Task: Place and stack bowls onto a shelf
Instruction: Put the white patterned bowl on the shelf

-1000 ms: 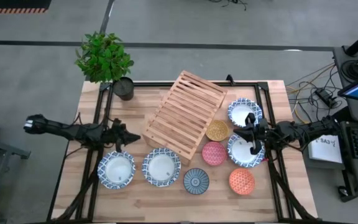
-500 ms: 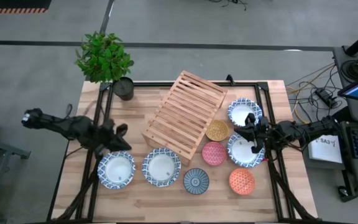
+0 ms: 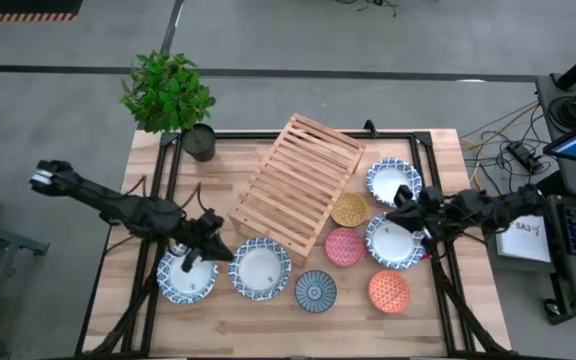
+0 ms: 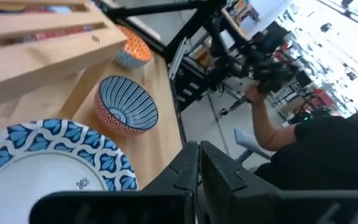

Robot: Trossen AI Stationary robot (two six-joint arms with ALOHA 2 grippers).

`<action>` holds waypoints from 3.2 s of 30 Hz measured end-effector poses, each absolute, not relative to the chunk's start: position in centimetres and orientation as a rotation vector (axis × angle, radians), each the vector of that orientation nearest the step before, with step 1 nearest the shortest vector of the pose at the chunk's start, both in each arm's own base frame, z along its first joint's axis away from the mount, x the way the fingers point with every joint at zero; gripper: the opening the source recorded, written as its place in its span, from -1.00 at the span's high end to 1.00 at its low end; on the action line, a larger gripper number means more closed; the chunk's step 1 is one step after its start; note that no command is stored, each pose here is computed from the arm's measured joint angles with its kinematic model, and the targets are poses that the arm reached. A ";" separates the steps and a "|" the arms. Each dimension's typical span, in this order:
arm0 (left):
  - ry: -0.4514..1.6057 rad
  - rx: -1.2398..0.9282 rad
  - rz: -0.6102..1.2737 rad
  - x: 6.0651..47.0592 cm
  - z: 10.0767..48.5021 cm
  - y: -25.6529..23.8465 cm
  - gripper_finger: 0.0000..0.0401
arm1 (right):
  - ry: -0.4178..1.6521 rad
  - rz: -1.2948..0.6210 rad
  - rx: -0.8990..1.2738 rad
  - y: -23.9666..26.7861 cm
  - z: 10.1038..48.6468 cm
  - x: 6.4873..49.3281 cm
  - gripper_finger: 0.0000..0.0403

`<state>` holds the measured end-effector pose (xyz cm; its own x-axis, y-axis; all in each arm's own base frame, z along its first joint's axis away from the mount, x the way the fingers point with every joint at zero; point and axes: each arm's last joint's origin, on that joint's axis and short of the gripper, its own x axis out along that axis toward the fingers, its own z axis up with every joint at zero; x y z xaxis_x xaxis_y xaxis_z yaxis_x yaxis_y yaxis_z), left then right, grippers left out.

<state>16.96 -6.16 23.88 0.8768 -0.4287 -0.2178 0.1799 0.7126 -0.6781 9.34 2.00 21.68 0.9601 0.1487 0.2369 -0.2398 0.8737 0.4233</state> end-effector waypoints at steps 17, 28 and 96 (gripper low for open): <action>0.741 -0.670 -0.322 23.5 25.0 -11.9 1.00 | -0.044 0.374 0.297 5.5 25.8 12.5 0.96; 1.077 -0.100 0.049 26.9 24.8 -19.7 1.00 | -0.004 0.541 0.199 9.4 28.6 13.8 0.96; 0.972 0.402 0.286 27.4 25.2 -27.5 0.14 | 0.256 0.305 0.004 16.9 30.1 21.3 0.96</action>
